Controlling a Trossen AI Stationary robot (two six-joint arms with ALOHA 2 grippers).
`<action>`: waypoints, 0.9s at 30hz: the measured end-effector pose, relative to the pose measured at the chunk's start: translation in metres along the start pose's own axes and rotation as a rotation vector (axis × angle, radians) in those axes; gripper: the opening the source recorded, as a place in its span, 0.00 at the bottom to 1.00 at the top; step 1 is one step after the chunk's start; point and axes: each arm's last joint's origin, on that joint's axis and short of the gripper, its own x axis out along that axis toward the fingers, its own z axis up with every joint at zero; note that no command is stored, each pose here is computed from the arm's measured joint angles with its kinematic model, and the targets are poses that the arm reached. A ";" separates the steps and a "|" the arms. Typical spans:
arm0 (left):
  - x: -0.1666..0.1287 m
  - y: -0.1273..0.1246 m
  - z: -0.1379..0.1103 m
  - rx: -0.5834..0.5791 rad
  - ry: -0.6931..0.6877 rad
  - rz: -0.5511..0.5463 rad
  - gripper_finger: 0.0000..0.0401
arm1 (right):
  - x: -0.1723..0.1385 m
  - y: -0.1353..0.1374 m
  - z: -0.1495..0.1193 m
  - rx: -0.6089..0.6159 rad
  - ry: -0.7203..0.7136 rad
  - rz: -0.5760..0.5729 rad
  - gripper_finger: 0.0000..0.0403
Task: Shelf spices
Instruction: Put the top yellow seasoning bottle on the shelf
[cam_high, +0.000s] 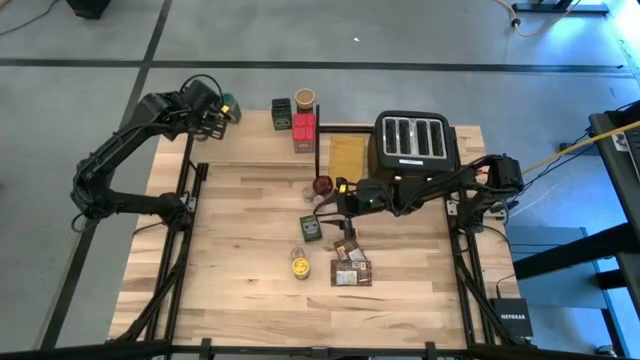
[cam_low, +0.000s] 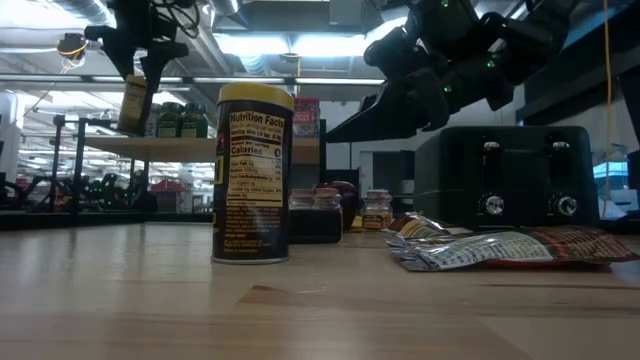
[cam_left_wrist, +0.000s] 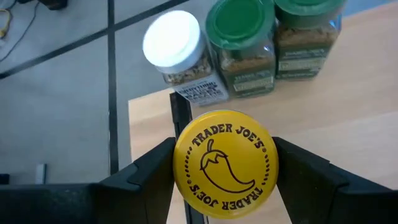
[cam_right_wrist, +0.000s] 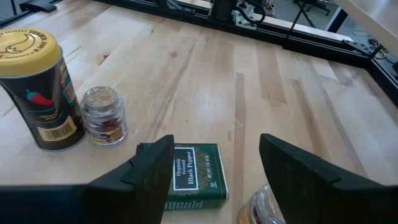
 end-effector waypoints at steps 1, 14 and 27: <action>0.000 0.000 0.000 -0.002 0.000 0.000 0.56 | 0.000 0.000 0.000 0.000 -0.001 0.003 0.60; 0.000 -0.001 -0.001 0.006 0.005 0.000 0.61 | 0.000 0.000 0.000 0.000 -0.002 0.008 0.60; 0.004 -0.002 -0.003 -0.004 0.008 0.027 0.66 | 0.000 0.000 0.000 0.000 -0.002 0.008 0.60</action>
